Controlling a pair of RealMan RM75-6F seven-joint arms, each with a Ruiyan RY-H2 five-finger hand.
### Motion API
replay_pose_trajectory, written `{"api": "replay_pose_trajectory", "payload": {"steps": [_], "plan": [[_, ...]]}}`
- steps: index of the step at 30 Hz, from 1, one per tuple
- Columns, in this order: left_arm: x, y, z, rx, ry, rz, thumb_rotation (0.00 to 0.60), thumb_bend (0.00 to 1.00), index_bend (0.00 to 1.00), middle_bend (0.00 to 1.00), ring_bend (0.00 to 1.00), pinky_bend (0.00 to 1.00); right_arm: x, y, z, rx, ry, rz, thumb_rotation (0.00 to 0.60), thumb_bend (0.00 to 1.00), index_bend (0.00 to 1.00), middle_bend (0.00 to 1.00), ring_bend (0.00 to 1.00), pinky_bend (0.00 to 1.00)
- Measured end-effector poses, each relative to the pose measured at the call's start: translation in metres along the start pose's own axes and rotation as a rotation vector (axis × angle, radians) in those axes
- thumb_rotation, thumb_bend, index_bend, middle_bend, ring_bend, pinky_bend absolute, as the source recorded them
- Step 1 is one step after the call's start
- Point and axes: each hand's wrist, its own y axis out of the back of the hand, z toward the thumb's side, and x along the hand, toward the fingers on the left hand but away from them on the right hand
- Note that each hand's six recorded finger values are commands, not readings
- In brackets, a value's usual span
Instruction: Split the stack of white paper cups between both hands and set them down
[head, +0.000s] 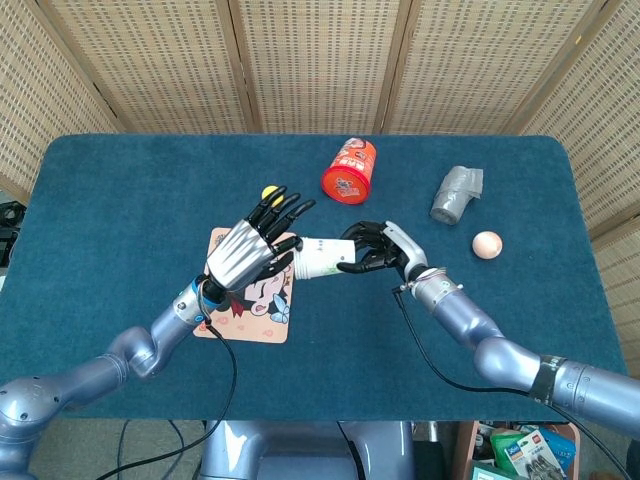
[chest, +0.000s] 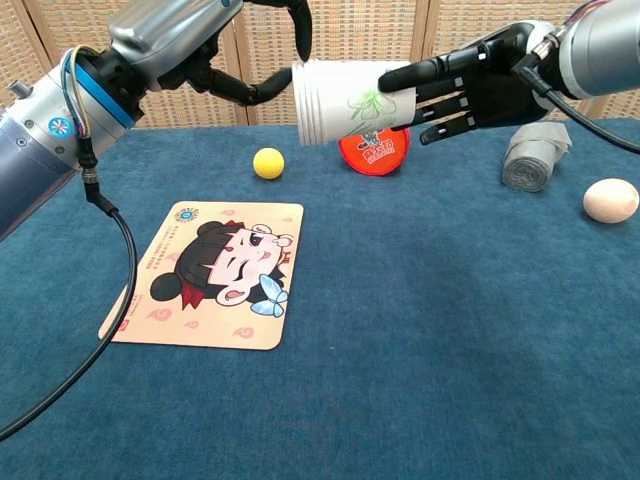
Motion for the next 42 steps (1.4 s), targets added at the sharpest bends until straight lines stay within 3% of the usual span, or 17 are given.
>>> {"api": "replay_pose_trajectory", "payload": {"steps": [18,27,36,42], "plan": [[0.003,-0.001,0.0,0.009,0.008,-0.004,0.6,0.48,0.67,0.09,0.0,0.0,-0.001,0.004,-0.004,-0.006,-0.007,0.001,0.6,0.41,0.54,0.58,0.45,0.63],[-0.004,0.002,-0.01,0.008,0.034,-0.002,0.6,0.48,0.72,0.1,0.0,0.0,0.003,0.019,-0.005,0.007,-0.004,-0.033,0.6,0.41,0.54,0.59,0.45,0.63],[-0.046,0.03,-0.052,0.063,0.081,0.0,0.6,0.48,0.72,0.1,0.0,0.0,0.018,0.056,-0.005,0.06,0.005,-0.108,0.6,0.41,0.54,0.59,0.45,0.63],[-0.084,0.048,-0.088,0.114,0.136,-0.055,0.6,0.48,0.72,0.1,0.0,0.0,0.026,0.077,-0.009,0.134,0.001,-0.157,0.6,0.41,0.54,0.59,0.45,0.63]]}}
